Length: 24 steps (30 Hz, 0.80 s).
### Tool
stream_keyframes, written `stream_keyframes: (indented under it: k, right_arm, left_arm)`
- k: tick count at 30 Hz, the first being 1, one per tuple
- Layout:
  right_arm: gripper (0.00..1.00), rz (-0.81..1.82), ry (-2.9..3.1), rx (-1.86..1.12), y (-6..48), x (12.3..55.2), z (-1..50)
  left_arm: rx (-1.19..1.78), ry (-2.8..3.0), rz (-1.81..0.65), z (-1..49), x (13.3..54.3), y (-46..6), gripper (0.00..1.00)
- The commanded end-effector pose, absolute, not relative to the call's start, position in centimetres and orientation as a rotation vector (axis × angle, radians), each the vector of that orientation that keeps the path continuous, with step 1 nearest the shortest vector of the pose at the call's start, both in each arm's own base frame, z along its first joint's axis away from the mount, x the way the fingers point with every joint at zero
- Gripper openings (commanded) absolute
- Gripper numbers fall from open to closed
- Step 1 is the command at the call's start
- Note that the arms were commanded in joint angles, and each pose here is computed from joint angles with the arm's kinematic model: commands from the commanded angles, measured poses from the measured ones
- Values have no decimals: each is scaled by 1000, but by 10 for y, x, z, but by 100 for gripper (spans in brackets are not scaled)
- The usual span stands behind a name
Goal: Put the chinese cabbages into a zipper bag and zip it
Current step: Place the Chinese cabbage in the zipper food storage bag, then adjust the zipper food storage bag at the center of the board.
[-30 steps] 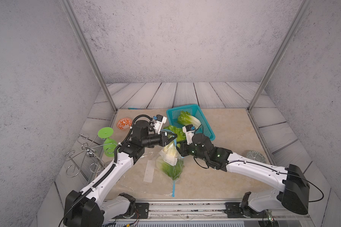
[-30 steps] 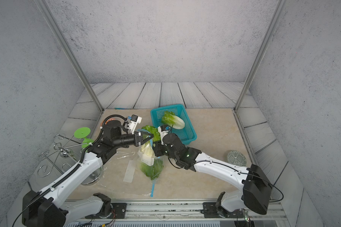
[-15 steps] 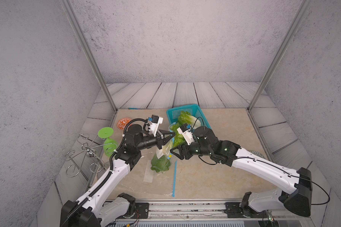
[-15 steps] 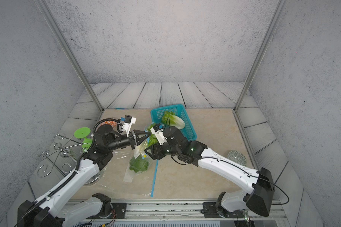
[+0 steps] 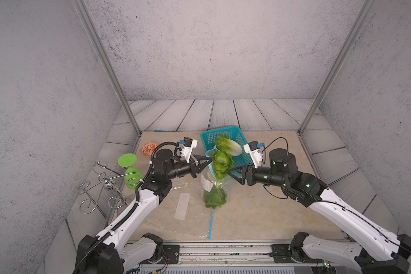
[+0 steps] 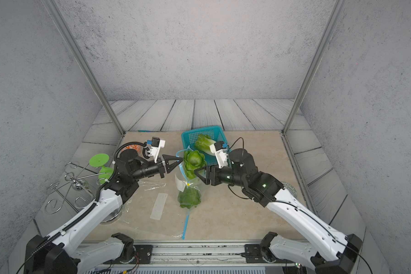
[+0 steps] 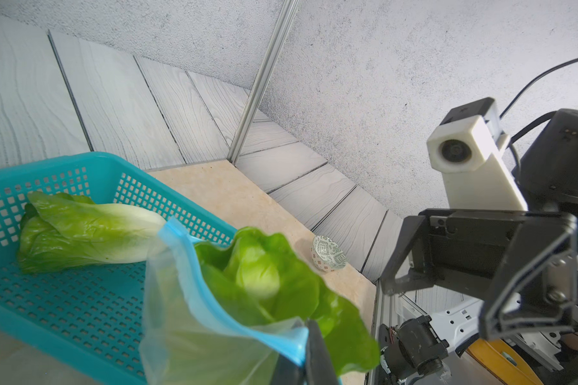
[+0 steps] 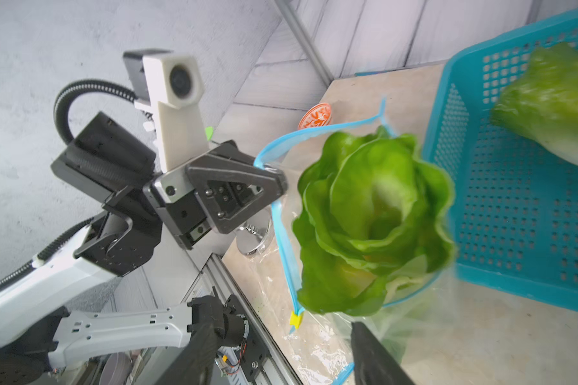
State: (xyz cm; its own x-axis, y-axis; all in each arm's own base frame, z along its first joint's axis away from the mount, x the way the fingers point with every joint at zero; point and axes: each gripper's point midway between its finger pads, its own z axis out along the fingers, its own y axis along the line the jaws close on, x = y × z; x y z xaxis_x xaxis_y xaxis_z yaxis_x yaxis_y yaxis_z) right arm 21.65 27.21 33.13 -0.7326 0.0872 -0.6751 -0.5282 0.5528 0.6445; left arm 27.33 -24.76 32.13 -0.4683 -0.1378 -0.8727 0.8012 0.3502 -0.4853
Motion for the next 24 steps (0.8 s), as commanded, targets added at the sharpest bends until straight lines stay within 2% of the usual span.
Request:
stream_keyframes:
  k: [1, 3, 7, 18, 24]
  right_arm:
    - [54, 1121, 2194, -83, 240, 235, 314]
    - [47, 1051, 2308, 11, 227, 243, 289]
    - [47, 1079, 2435, 61, 237, 255, 259]
    - [46, 1226, 2443, 21, 275, 275, 261]
    - [43, 1231, 2512, 9, 288, 276, 238]
  left_arm:
    - [593, 1634, -1271, 338, 277, -247, 0]
    - [593, 1641, -1285, 336, 276, -248, 0]
    - [589, 1651, -1292, 333, 275, -248, 0]
    - [581, 1666, -1313, 329, 274, -249, 0]
    - [578, 1664, -1317, 330, 274, -249, 0]
